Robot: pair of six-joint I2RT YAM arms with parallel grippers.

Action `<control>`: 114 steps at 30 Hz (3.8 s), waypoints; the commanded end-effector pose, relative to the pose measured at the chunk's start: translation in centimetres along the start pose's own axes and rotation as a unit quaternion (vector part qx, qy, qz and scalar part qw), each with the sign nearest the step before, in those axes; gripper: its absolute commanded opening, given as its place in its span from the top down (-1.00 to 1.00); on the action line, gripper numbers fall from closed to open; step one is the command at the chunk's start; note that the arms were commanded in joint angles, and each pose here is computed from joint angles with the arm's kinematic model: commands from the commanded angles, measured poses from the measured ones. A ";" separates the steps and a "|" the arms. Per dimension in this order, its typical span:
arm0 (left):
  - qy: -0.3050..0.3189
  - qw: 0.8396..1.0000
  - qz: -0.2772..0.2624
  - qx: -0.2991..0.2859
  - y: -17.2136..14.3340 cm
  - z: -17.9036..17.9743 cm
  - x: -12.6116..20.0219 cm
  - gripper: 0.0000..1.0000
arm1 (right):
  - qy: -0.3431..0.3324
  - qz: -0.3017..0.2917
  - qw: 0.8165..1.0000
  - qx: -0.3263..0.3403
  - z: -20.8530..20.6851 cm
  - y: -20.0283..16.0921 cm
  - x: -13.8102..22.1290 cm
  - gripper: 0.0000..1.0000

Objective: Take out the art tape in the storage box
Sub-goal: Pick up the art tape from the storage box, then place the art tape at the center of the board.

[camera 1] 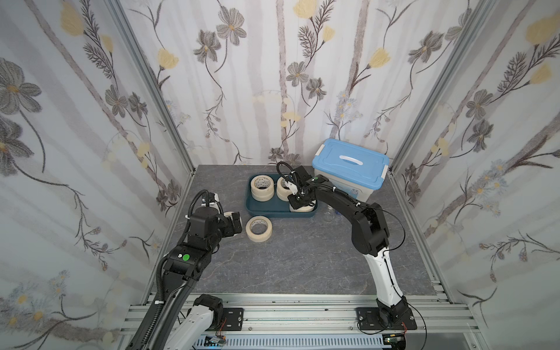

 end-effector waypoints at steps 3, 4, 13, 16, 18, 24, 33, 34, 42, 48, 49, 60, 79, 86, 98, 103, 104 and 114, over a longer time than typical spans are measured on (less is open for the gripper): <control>-0.001 1.000 0.002 -0.005 0.0 0.0 0.0 -1.00 | -0.012 -0.012 1.000 0.004 -0.2 0.4 1.7 0.59; -0.002 1.000 0.003 -0.005 0.0 0.0 0.0 -1.00 | -0.012 -0.013 1.000 0.004 -0.1 0.4 1.9 0.59; -0.003 1.000 0.004 -0.004 0.0 0.0 -0.2 -1.00 | -0.006 -0.026 1.000 0.013 0.6 0.6 4.3 0.59; -0.002 1.000 0.004 -0.004 0.0 0.0 -0.1 -1.00 | -0.003 -0.034 0.999 0.015 1.0 0.6 5.5 0.59; -0.003 1.000 0.003 -0.003 0.0 0.0 -0.2 -1.00 | 0.001 -0.039 0.999 0.018 1.4 0.6 6.3 0.59; -0.004 1.000 0.005 -0.001 0.0 0.1 -0.3 -1.00 | 0.021 -0.048 0.998 0.028 2.9 -0.1 8.5 0.59; -0.005 1.000 0.004 0.005 0.2 0.2 -0.4 -1.00 | 0.056 -0.037 0.997 0.041 5.2 -2.2 10.3 0.60; -0.006 1.000 0.004 0.006 0.1 0.2 -0.5 -1.00 | 0.060 -0.036 0.997 0.043 5.4 -2.5 10.5 0.60; -0.011 1.000 0.004 0.008 0.2 0.1 -0.6 -1.00 | 0.085 -0.021 0.994 0.067 7.3 -4.5 11.2 0.59; -0.012 1.000 0.005 0.010 0.2 0.2 -0.7 -1.00 | 0.094 -0.007 0.992 0.084 9.0 -5.5 10.6 0.60; -0.011 1.000 0.005 0.011 0.2 0.2 -0.7 -1.00 | 0.094 -0.006 0.992 0.086 9.2 -5.7 10.4 0.60; -0.008 1.000 0.001 0.013 0.2 0.4 -0.5 -1.00 | 0.109 0.004 0.990 0.093 10.8 -6.8 8.9 0.60; -0.005 1.000 0.001 0.015 0.2 0.5 -0.5 -1.00 | 0.056 0.027 0.994 0.095 10.5 -8.2 3.7 0.60; -0.003 1.000 0.001 0.015 0.2 0.5 -0.5 -1.00 | 0.044 0.026 0.995 0.090 10.4 -7.8 2.5 0.60; -0.003 1.000 0.001 0.015 0.1 0.5 -0.5 -1.00 | 0.041 0.032 0.996 0.072 10.0 -7.4 0.6 0.59; -0.002 1.000 0.002 0.015 0.1 0.5 -0.5 -1.00 | 0.039 0.036 0.996 0.073 10.1 -7.4 -0.1 0.58; -0.003 1.000 0.002 0.015 0.1 0.5 -0.5 -1.00 | 0.038 0.036 0.996 0.072 10.0 -7.3 -0.2 0.59; -0.003 1.000 0.003 0.015 0.1 0.5 -0.6 -1.00 | 0.025 0.041 0.996 0.072 9.8 -7.4 -1.2 0.55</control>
Point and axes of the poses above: each gripper's point midway between its finger pads, its own x axis back along the fingers, its own z axis along the line the jaws close on, y = z × x, the point moved 10 cm from there along x, back along the fingers, and after that the axes turned 4 degrees about -x, right-handed, at the moved point
